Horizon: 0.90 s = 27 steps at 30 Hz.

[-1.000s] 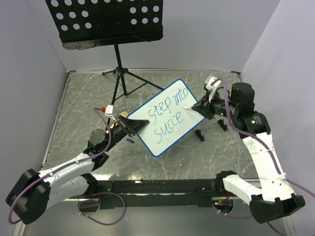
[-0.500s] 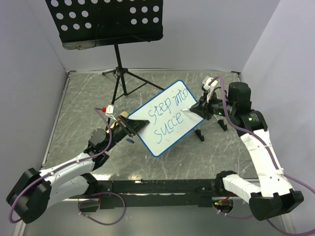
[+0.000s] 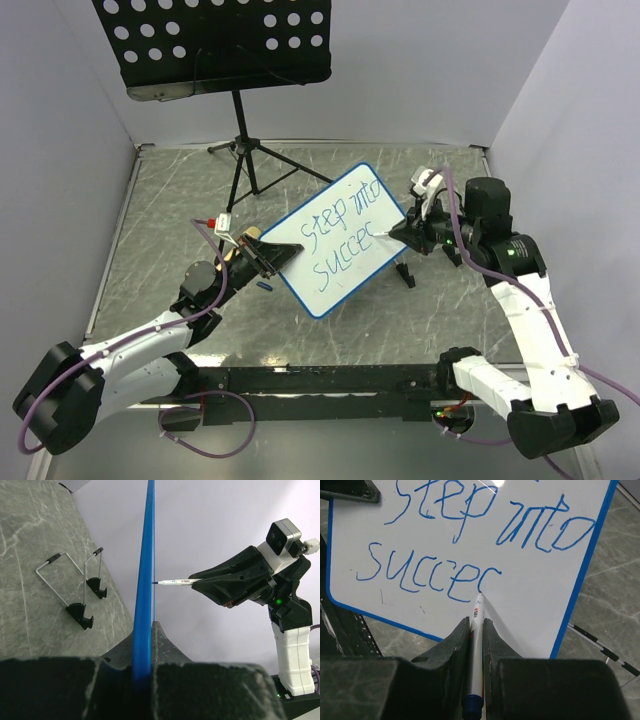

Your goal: Write a sentence on the whiteboard

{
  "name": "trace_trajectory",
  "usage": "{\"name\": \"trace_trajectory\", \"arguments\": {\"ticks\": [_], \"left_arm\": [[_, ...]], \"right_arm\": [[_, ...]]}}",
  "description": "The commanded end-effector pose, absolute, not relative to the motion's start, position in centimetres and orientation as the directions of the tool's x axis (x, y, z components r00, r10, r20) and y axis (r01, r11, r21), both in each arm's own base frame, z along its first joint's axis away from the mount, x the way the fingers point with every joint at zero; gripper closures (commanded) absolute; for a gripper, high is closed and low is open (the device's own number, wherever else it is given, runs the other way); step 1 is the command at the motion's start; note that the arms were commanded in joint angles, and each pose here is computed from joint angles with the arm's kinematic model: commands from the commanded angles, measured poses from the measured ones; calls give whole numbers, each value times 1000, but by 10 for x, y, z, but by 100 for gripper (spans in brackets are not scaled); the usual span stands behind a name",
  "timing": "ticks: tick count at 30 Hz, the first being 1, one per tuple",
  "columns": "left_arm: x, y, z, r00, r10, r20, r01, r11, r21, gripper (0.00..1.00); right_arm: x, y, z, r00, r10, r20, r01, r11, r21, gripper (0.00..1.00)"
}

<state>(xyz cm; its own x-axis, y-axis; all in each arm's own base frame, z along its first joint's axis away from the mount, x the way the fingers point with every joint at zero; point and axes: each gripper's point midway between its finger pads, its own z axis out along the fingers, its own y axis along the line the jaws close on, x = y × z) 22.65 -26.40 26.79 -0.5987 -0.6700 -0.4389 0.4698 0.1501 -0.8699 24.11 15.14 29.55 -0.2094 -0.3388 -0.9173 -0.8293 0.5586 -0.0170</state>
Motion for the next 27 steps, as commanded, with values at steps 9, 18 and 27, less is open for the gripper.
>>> {"name": "trace_trajectory", "arguments": {"ticks": [9,18,27], "left_arm": [[211,-249,340,-524,-741,-420,619,7,-785,99],[212,-252,336,-536,-735,-416,613,0,-790,99],[214,-252,327,-534,-732,-423,602,22,-798,99]], "right_arm": [[232,137,278,-239,-376,-895,-807,589,-32,100],[217,156,291,-226,-330,-917,-868,494,36,100],[227,151,355,-108,-218,-970,-850,526,-24,100]]}}
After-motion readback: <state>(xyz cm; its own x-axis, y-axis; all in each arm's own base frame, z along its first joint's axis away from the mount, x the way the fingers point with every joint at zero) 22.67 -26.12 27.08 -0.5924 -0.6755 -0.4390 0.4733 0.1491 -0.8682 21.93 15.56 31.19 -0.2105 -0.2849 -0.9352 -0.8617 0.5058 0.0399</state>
